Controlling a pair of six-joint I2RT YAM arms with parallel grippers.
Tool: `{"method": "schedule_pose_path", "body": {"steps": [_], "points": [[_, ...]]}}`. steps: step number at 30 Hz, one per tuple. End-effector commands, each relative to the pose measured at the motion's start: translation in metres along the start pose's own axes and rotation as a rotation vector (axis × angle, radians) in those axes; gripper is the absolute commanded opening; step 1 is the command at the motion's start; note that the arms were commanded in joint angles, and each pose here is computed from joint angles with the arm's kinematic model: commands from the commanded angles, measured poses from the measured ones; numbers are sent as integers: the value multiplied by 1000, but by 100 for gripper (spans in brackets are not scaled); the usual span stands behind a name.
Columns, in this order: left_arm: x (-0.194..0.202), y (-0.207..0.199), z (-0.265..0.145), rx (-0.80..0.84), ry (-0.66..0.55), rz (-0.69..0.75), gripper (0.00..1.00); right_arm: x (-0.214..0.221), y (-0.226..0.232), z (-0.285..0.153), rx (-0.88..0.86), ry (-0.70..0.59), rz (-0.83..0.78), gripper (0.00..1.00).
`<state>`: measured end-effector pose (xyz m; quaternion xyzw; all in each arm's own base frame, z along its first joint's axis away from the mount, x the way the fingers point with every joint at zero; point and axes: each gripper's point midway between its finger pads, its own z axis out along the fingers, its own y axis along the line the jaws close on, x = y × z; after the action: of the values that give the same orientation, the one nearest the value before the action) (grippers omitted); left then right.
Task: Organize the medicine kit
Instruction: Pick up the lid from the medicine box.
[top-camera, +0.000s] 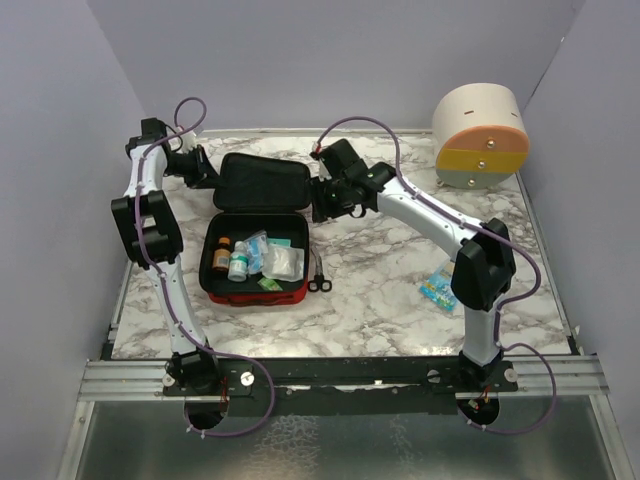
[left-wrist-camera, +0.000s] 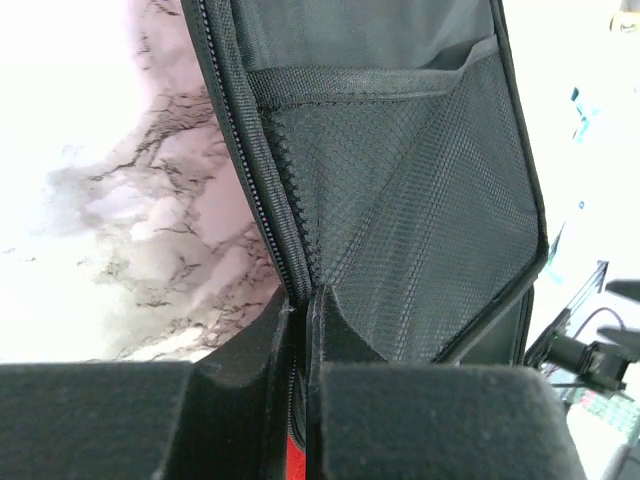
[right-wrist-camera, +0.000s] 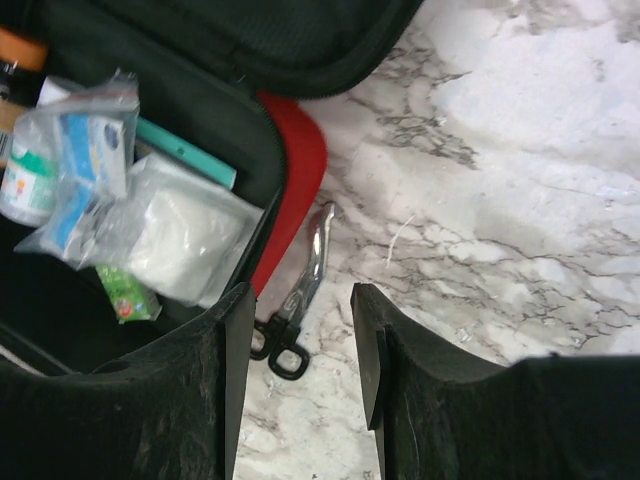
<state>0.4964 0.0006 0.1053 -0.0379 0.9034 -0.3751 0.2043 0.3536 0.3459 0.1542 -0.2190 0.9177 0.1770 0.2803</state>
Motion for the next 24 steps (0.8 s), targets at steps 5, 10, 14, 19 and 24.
{"method": "schedule_pose_path", "body": {"steps": [5, 10, 14, 19, 24], "points": [[-3, -68, -43, 110, -67, 285, 0, -50, -57, 7, -45, -135, 159, 45], [-8, -83, -54, 126, -96, 354, 0, -77, -76, 28, -203, -194, 188, 45], [-13, -94, -61, 131, -118, 394, 0, -105, -69, 41, -369, -238, 139, 45], [-13, -102, -69, 130, -128, 435, 0, -136, -53, 39, -561, -307, 73, 45], [-8, -105, -72, 134, -123, 460, 0, -150, -66, 39, -624, -359, 99, 45]]}}
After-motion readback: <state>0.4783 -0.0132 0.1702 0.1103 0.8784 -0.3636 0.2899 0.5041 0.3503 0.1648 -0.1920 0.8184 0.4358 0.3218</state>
